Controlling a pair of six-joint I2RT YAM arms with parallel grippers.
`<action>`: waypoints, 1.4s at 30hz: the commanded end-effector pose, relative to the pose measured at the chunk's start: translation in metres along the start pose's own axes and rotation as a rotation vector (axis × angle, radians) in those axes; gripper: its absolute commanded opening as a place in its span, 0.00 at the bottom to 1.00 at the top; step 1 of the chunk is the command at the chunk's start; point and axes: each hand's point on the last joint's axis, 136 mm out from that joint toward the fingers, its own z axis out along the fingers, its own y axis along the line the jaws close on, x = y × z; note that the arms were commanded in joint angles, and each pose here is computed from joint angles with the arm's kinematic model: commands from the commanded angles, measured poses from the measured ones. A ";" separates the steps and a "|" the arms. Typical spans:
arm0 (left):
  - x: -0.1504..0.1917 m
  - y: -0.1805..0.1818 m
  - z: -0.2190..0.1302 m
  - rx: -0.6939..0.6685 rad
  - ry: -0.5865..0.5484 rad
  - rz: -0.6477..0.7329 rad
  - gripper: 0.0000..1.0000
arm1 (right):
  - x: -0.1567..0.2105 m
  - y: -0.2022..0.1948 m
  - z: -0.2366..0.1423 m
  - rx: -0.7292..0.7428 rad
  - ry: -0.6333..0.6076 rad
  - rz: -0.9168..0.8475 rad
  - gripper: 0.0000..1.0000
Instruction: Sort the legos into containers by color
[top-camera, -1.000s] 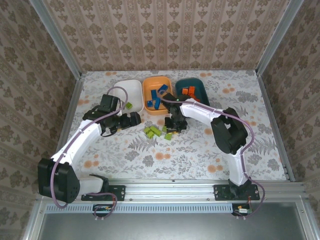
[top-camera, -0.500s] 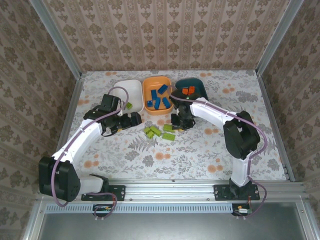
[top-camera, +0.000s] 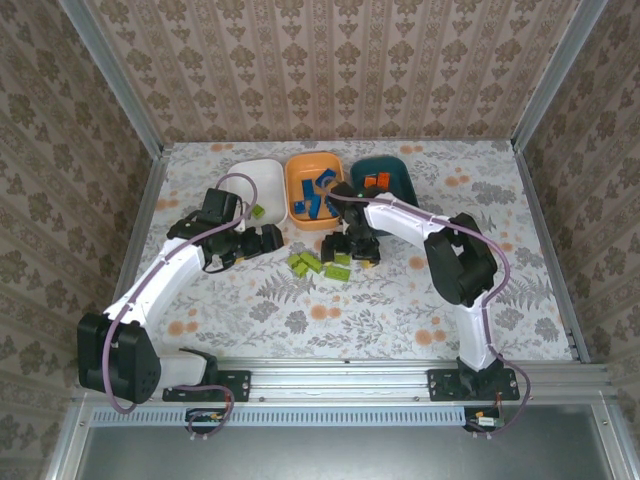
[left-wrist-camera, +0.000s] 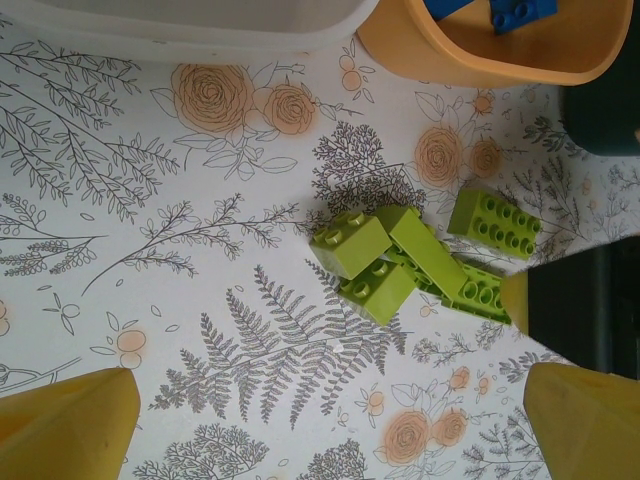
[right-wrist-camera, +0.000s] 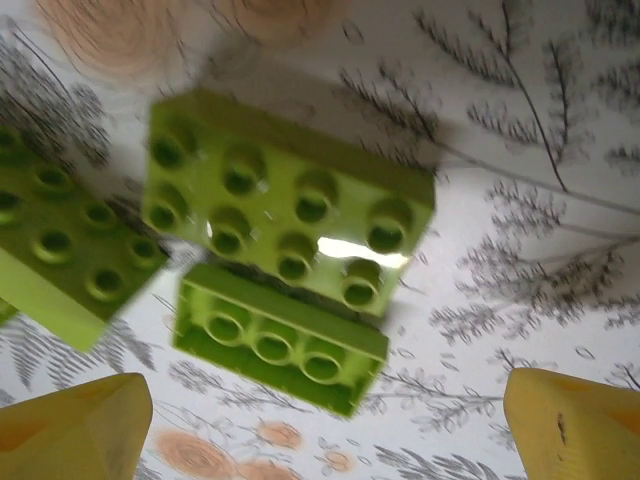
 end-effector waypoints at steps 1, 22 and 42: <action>0.001 0.000 -0.009 -0.001 -0.004 0.026 1.00 | -0.006 0.004 0.000 0.028 0.005 0.073 0.92; 0.006 0.022 -0.018 0.006 -0.015 -0.011 1.00 | -0.030 -0.010 0.030 0.160 0.011 0.202 0.65; -0.008 0.020 -0.054 0.021 -0.133 -0.028 1.00 | -0.107 0.176 -0.086 -0.727 -0.134 0.122 0.47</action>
